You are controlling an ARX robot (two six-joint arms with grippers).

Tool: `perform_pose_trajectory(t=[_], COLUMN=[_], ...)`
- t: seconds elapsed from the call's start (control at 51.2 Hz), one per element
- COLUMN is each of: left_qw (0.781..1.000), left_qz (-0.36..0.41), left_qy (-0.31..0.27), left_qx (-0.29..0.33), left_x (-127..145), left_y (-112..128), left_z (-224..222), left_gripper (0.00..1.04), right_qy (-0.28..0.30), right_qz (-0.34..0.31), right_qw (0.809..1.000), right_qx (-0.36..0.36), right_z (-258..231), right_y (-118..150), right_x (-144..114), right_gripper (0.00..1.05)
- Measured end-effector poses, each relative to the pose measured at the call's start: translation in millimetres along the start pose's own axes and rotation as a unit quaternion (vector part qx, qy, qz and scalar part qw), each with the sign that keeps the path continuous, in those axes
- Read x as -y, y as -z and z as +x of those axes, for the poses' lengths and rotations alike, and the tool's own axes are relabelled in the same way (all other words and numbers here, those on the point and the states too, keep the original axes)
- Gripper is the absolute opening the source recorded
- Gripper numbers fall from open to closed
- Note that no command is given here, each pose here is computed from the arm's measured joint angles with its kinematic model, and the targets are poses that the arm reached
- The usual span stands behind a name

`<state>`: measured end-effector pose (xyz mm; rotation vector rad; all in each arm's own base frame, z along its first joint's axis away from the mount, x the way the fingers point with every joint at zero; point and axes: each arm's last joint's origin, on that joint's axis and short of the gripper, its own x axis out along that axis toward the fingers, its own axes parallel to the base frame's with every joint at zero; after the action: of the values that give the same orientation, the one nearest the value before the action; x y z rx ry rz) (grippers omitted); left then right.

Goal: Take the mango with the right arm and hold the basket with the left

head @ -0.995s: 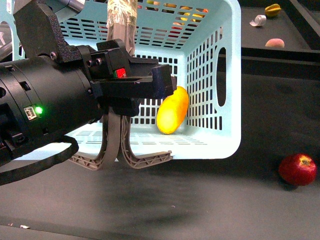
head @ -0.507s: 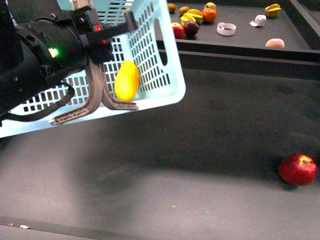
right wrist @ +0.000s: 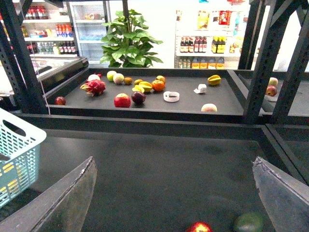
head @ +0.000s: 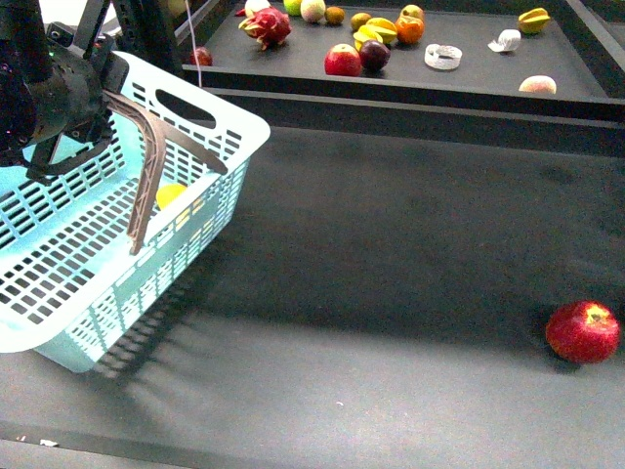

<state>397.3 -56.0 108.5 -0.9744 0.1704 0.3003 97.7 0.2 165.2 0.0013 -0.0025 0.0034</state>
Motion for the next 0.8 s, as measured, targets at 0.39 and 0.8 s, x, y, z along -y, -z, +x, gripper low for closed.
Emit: perform_pose_trajectory(t=[0.39, 0.8], left_qw=[0.990, 0.984], left_qz=[-0.135, -0.160], left_qy=[-0.042, -0.067], left_qx=[0.022, 0.043], left_x=[-3.9, -9.8], left_y=[5.6, 7.1], left_z=[33.1, 42.3], left_gripper=[0.05, 0.31], right_qy=[0.000, 0.000], right_qz=[0.000, 0.000], right_qw=[1.000, 1.000], right_qx=[0.000, 0.000], right_z=[0.0, 0.0], right_y=[0.0, 0.0], right_x=[0.0, 0.0], right_gripper=[0.96, 0.96])
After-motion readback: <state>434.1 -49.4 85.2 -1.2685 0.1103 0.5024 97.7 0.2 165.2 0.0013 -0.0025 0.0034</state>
